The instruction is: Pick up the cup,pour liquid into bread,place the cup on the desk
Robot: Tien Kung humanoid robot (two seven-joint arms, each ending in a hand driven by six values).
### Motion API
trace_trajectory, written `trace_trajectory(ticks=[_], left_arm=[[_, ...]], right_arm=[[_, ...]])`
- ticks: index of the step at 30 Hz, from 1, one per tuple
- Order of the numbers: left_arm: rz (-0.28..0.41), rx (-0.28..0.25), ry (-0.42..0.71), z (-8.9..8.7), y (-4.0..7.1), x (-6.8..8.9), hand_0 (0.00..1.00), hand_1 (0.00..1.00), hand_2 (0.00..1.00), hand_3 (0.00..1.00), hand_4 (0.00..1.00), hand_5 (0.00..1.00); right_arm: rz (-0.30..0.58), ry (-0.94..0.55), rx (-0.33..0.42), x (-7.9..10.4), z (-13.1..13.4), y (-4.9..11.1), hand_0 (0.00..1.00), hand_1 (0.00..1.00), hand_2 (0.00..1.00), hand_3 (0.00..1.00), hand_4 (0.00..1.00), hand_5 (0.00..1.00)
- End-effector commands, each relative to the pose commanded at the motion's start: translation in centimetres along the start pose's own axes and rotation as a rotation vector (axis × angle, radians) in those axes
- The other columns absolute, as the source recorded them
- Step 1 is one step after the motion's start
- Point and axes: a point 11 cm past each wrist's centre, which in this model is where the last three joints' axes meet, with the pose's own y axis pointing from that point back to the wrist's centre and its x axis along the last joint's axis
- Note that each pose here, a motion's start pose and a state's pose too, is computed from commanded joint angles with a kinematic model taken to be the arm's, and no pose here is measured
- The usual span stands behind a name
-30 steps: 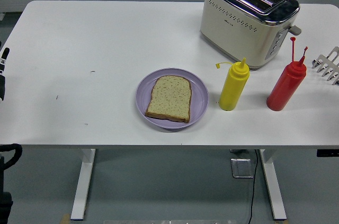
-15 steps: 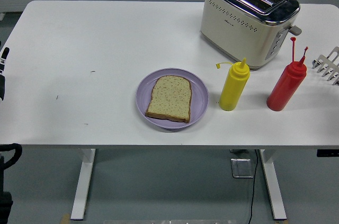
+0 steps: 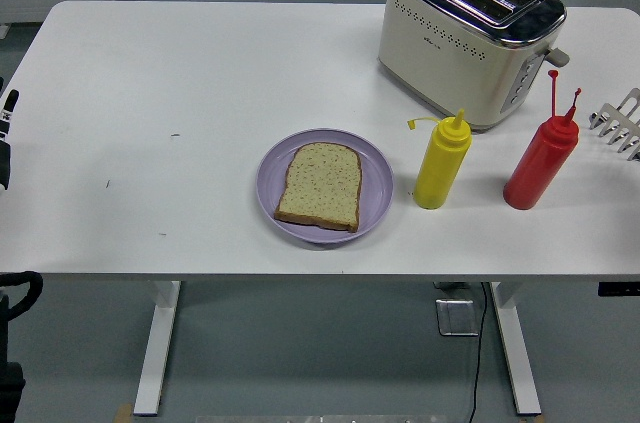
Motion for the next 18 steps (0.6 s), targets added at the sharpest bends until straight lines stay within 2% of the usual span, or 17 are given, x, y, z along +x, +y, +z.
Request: trace_trajectory(ticks=[18], left_arm=[[0.002, 0.005, -0.003, -0.16, 0.16, 0.14, 0.840, 0.858, 0.881, 0.769, 0.661, 0.998]], right_arm=[[0.009, -0.012, 0.012, 0.08, 0.15, -0.02, 0.820, 0.775, 0.796, 0.829, 0.645, 0.799]])
